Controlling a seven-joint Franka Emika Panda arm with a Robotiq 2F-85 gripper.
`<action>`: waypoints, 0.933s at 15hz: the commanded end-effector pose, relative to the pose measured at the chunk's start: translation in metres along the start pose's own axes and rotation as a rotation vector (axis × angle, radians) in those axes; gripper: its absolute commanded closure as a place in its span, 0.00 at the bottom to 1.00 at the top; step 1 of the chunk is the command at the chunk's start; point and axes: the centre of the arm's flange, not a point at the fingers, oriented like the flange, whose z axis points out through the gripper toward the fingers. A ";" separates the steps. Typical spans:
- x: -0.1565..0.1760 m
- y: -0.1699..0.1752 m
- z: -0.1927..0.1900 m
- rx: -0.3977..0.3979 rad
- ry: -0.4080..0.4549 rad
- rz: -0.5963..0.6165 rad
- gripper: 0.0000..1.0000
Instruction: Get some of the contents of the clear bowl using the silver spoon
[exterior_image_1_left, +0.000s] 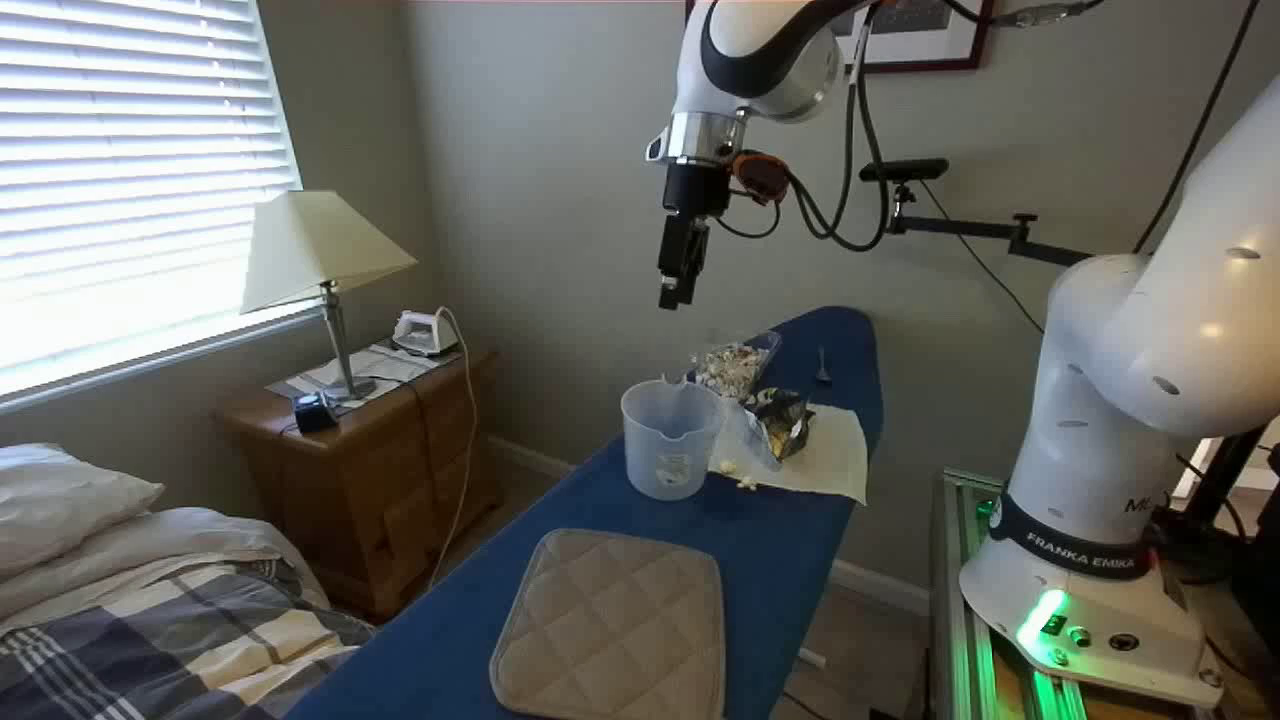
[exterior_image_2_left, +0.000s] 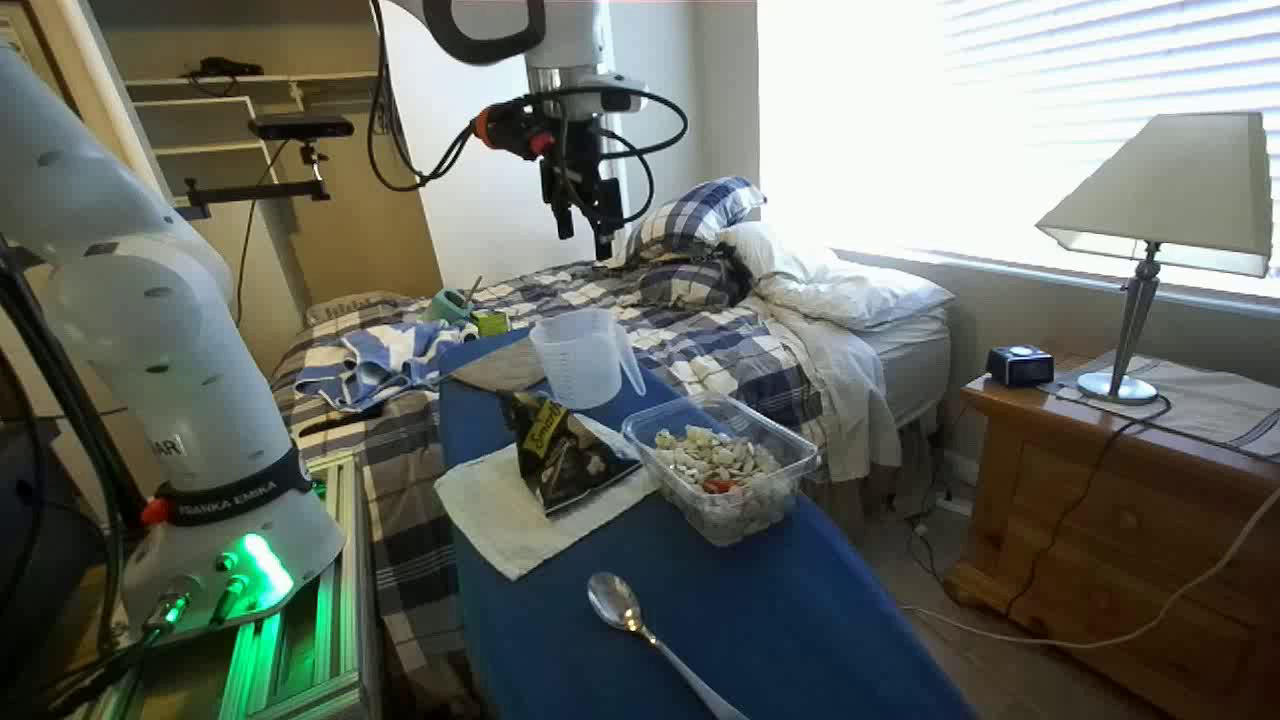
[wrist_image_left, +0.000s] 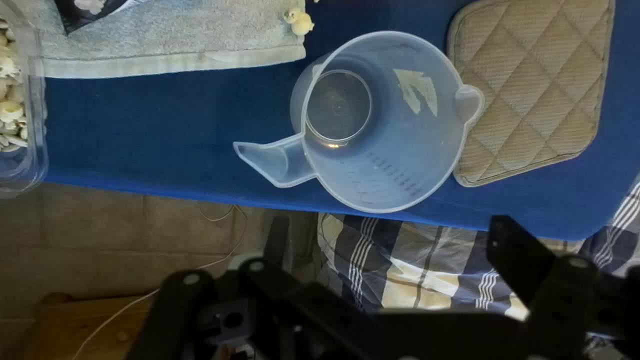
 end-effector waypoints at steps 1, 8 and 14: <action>0.000 0.000 0.000 0.000 0.000 0.000 0.00; 0.000 0.011 -0.006 -0.039 0.021 0.020 0.00; -0.013 0.100 -0.059 -0.234 0.139 0.285 0.00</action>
